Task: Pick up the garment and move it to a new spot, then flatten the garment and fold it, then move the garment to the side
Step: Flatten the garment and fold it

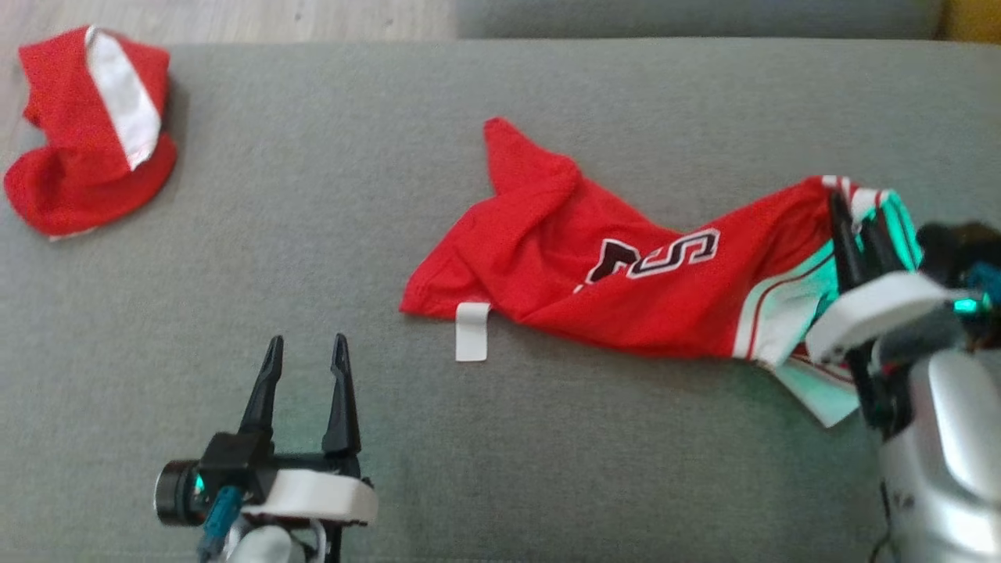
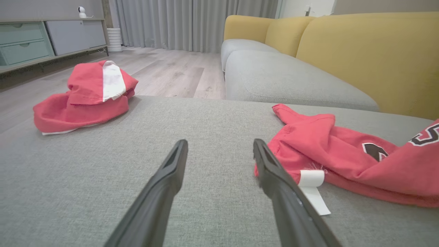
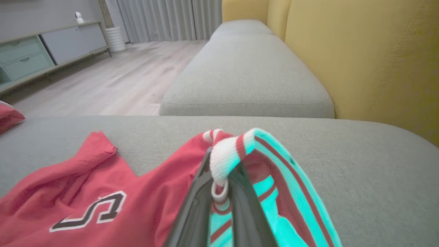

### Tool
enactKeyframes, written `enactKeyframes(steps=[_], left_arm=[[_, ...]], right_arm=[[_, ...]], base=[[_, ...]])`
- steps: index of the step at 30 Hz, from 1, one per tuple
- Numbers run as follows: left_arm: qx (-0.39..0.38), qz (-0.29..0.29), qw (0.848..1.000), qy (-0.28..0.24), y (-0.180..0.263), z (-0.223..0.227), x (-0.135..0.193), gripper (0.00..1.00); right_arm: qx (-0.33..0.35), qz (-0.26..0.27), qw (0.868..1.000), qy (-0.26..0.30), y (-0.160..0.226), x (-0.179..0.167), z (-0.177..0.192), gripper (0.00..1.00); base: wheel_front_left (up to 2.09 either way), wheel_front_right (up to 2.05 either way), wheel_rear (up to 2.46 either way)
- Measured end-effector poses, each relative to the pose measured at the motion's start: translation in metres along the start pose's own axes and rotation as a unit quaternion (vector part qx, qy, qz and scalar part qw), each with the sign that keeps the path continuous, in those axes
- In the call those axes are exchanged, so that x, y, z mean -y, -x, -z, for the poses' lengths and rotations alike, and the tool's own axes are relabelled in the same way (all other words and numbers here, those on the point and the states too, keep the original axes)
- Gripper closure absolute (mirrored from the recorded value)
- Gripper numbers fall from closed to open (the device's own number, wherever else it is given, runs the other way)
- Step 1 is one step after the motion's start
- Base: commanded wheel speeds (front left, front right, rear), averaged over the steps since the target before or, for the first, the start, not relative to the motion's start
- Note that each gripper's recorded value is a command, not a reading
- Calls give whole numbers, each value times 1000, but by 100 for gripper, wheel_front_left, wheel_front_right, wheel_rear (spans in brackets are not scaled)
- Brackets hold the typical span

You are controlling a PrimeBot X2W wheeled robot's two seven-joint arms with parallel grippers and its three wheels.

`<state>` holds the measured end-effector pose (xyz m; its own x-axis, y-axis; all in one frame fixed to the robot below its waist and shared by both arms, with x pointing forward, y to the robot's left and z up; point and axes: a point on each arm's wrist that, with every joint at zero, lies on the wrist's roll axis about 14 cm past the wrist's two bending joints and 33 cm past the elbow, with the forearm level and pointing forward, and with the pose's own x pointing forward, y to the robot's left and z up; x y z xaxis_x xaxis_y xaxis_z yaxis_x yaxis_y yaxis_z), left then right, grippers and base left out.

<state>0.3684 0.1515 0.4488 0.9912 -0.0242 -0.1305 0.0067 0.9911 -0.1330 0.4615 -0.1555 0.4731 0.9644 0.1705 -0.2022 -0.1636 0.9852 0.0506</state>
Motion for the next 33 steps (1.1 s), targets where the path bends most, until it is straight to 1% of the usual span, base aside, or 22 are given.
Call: enactKeyframes(steps=[5,8,11,12,13,14,15,19,23,27,29,33], left_arm=[[-9,-6,1000,3,-2,6,-2,0],[-13,-8,1000,2,-2,9,-5,0],[-19,-11,1000,-3,-2,13,-7,0],[-20,-9,1000,-4,-2,13,-7,0],[-19,-6,1000,-4,-3,13,-6,0],[-18,-3,1000,-4,-3,12,-4,0],[-16,-1,1000,-4,-4,11,-3,0],[-8,10,1000,-4,-5,6,4,0],[1,24,1000,-3,-6,0,13,0],[2,33,999,-4,-2,1,20,0],[1,39,999,-5,-1,1,24,0],[5,51,999,-5,1,-1,32,0]], right_arm=[[-43,2,999,6,-37,5,20,100],[-64,5,998,6,-48,7,35,100],[-71,9,997,12,-54,10,41,100],[-69,12,997,13,-55,12,40,96],[-63,15,998,16,-56,15,37,69],[-57,19,998,22,-56,18,34,33],[-56,22,998,26,-55,22,32,0],[-39,35,998,28,-46,32,26,0],[-17,31,999,38,-34,31,16,0],[21,36,999,22,-17,31,4,0],[27,40,999,16,-3,32,9,0],[22,48,999,0,29,29,30,0]], base=[[0,0,0],[0,0,0],[0,0,0],[0,0,0],[0,0,0],[0,0,0],[0,0,0],[0,0,0],[0,0,0],[0,0,0],[0,0,0],[0,0,0]])
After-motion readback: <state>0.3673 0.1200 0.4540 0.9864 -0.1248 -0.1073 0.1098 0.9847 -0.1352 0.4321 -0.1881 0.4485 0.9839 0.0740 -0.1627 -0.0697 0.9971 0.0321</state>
